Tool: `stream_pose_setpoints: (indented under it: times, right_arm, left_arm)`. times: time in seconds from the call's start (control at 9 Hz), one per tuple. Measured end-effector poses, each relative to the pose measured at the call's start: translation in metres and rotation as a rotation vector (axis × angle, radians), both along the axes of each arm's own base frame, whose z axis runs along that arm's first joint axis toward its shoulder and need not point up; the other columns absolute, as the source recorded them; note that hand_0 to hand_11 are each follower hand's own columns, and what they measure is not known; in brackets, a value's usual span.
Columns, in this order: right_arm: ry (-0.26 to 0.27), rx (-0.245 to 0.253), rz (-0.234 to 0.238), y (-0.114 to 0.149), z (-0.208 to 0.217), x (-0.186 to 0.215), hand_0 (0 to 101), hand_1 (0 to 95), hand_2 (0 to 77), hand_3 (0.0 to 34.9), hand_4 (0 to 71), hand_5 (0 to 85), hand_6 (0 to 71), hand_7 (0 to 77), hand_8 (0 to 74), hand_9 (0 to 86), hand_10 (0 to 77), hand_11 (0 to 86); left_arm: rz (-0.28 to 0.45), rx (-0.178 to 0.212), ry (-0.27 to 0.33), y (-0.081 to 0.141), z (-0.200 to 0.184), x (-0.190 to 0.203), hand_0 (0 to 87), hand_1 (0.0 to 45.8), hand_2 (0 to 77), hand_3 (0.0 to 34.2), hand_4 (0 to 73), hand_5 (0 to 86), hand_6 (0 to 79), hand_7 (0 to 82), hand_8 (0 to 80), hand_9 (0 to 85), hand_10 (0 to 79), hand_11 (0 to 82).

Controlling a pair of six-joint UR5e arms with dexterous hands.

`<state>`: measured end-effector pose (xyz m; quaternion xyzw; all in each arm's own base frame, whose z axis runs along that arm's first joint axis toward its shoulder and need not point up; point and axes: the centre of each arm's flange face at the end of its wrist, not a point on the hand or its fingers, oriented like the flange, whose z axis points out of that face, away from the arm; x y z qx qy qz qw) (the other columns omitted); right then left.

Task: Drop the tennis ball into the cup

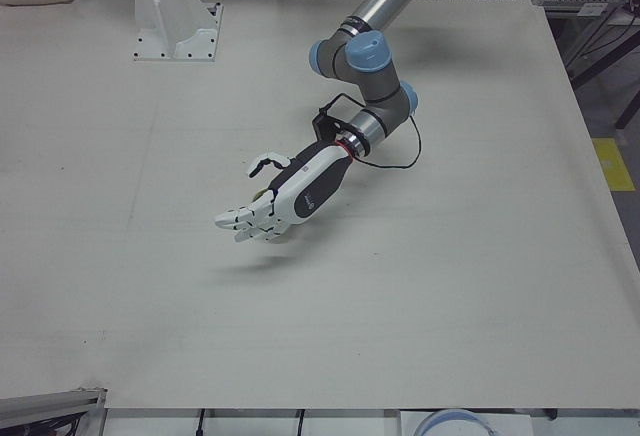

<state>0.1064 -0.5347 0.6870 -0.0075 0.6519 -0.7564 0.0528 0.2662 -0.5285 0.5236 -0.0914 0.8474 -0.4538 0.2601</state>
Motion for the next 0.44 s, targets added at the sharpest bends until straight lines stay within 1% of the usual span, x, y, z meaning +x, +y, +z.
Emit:
stream_pose_setpoints:
  times: [0.11, 0.22, 0.33, 0.44]
  right_arm:
    - [0.0, 0.0, 0.0, 0.0, 0.0, 0.0, 0, 0.5, 0.5, 0.0, 0.0, 0.0, 0.0, 0.0, 0.0, 0.0, 0.0, 0.5]
    - [0.0, 0.0, 0.0, 0.0, 0.0, 0.0, 0, 0.5, 0.5, 0.0, 0.0, 0.0, 0.0, 0.5, 0.0, 0.0, 0.0, 0.5]
    - [0.0, 0.0, 0.0, 0.0, 0.0, 0.0, 0, 0.5, 0.5, 0.0, 0.0, 0.0, 0.0, 0.5, 0.0, 0.0, 0.0, 0.5]
    - [0.0, -0.001, 0.0, 0.0, 0.0, 0.0, 0, 0.5, 0.5, 0.0, 0.0, 0.0, 0.0, 0.5, 0.0, 0.0, 0.0, 0.5]
  left_arm:
    - [0.0, 0.0, 0.001, 0.0, 0.0, 0.0, 64.1, 23.5, 44.7, 30.4, 0.5, 18.0, 18.5, 21.3, 22.4, 10.9, 12.5, 24.0]
    - [-0.002, 0.001, 0.006, 0.0, -0.001, -0.002, 62.9, 23.5, 45.8, 30.3, 0.5, 19.6, 31.1, 20.2, 24.0, 10.9, 14.7, 23.5]
    - [-0.009, -0.017, 0.026, -0.005, -0.001, -0.013, 63.4, 23.5, 44.2, 30.3, 1.1, 16.4, 17.5, 21.8, 20.7, 10.4, 14.7, 23.5]
    - [-0.049, -0.06, 0.044, -0.02, 0.002, -0.047, 64.1, 23.5, 45.8, 30.3, 0.5, 18.5, 27.8, 19.1, 23.5, 11.4, 14.7, 23.5]
